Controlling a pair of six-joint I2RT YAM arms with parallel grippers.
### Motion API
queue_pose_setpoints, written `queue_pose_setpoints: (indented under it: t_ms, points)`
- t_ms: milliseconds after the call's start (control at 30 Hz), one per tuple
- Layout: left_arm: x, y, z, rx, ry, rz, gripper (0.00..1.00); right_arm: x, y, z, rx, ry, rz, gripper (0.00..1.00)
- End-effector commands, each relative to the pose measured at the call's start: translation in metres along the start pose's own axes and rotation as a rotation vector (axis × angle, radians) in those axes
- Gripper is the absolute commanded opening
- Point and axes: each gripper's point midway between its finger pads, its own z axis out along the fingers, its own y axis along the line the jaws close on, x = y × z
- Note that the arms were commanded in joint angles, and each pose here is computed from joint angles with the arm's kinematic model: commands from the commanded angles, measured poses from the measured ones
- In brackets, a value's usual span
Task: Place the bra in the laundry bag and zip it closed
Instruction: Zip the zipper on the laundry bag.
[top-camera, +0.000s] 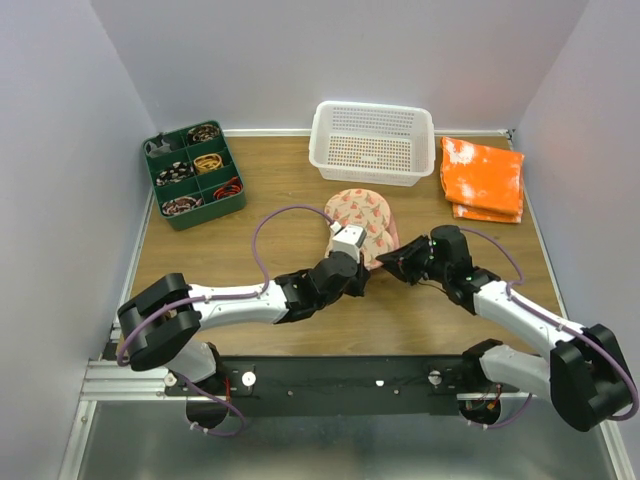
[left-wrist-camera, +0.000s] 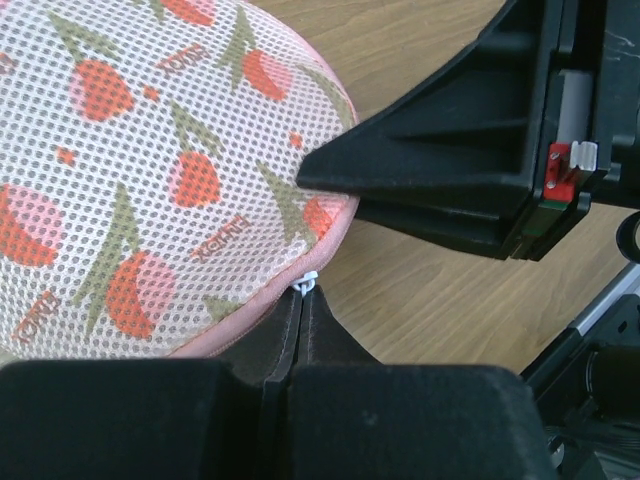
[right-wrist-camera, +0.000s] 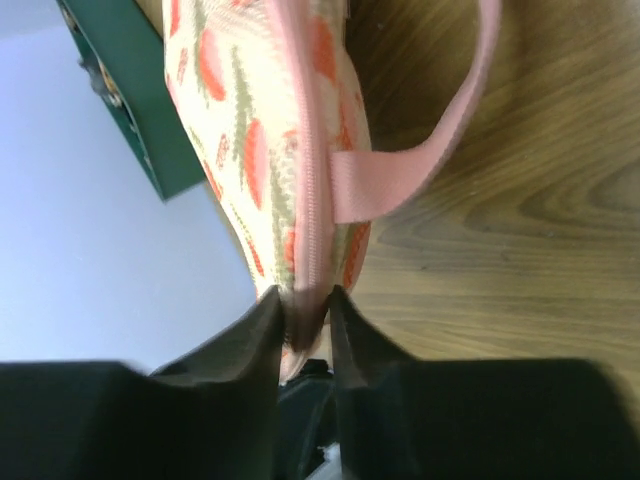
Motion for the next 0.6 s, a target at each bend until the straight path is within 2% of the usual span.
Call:
queue_pose_setpoints:
  t_ms: [0, 33, 167, 567]
  points:
    - [-0.006, -0.008, -0.001, 0.025, -0.015, 0.015, 0.0, -0.01, 0.006, -0.003, -0.034, -0.058, -0.029, 0.2]
    - [-0.004, -0.006, -0.002, 0.023, -0.011, 0.018, 0.0, -0.012, 0.003, -0.004, -0.018, -0.071, -0.032, 0.12]
    - [-0.001, 0.002, -0.009, 0.006, -0.012, 0.021, 0.0, -0.024, 0.004, -0.01, 0.007, -0.141, -0.053, 0.01]
    - [0.023, 0.065, -0.044, -0.172, -0.013, 0.028, 0.0, -0.044, 0.012, -0.014, 0.04, -0.209, -0.099, 0.01]
